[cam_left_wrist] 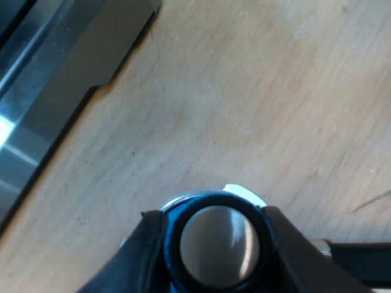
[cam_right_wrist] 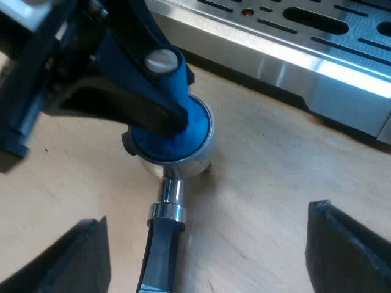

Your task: Grind coffee beans and then tamp

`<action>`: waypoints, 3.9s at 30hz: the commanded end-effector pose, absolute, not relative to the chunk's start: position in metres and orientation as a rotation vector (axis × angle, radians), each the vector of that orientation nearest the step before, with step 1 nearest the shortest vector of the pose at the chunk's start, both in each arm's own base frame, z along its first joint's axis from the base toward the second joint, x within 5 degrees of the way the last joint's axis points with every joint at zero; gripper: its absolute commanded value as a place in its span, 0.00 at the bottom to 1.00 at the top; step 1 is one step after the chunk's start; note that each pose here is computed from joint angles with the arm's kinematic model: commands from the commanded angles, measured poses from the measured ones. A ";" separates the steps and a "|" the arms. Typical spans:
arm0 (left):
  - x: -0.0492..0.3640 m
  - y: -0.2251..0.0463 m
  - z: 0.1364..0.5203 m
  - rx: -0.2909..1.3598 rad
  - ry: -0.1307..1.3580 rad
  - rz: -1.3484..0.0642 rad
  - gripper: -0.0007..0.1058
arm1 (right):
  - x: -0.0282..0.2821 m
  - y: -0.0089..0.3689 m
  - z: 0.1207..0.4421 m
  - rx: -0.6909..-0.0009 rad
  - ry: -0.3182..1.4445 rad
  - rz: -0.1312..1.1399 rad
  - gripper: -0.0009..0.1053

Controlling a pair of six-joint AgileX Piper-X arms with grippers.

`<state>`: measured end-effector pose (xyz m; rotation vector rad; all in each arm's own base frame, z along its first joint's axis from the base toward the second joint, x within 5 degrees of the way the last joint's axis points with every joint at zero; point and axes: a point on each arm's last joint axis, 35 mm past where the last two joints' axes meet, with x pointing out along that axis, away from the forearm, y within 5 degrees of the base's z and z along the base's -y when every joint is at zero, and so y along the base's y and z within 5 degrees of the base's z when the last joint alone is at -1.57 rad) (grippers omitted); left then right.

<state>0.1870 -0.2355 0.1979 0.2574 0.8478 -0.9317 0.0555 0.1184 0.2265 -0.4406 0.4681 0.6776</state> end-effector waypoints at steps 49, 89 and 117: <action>0.171 -0.104 0.259 0.068 0.832 -0.534 0.01 | 0.067 0.181 0.238 -0.361 0.204 0.986 0.64; 0.158 -0.096 0.149 0.107 0.837 -0.546 0.42 | 0.074 0.203 0.213 -0.320 0.294 0.969 0.64; 0.155 -0.094 0.300 0.061 0.611 -0.573 0.81 | 0.079 0.219 0.278 -0.382 0.391 0.947 0.64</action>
